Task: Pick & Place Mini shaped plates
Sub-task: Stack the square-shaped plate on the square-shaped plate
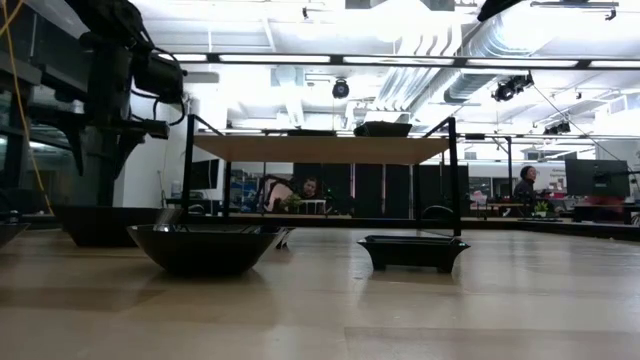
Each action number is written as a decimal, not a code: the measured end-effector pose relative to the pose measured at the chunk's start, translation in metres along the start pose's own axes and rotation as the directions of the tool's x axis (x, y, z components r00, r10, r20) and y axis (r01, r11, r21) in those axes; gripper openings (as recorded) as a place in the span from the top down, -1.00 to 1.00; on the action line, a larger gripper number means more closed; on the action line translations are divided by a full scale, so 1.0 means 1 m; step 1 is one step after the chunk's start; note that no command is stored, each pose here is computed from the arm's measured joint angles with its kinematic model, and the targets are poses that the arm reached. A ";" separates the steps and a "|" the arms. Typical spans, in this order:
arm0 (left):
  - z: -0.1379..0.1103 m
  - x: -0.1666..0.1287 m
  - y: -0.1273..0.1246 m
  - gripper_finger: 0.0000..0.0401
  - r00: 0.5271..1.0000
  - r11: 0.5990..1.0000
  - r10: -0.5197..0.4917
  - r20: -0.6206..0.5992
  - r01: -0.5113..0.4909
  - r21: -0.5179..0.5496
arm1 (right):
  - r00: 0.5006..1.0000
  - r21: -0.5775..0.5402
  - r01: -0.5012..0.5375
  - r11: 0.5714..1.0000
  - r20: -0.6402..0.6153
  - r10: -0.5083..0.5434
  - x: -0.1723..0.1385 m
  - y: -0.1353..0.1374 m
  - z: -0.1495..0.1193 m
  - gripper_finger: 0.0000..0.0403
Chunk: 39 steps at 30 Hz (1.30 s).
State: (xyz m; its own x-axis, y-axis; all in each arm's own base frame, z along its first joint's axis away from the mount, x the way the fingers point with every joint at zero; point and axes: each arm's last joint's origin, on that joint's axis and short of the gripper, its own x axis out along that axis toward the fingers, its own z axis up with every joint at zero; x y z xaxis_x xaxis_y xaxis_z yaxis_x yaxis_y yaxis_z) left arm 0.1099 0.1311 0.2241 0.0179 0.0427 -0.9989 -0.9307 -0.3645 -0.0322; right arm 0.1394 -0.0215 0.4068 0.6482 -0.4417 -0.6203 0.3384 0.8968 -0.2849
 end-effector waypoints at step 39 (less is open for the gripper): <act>-0.103 0.007 -0.025 0.02 0.995 0.592 0.053 0.082 -0.097 0.800 | 1.000 0.138 0.003 0.990 0.010 -0.004 -0.014 -0.006 -0.010 -0.11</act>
State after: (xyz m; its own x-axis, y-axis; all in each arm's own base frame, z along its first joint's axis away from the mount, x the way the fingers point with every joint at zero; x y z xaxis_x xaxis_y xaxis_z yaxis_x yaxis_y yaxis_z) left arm 0.1710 0.0451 0.2143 -0.0613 0.0996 -0.9931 -0.8449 0.5246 0.1048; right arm 0.1220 -0.0204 0.4096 0.6538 -0.4458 -0.6114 0.4312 0.8835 -0.1831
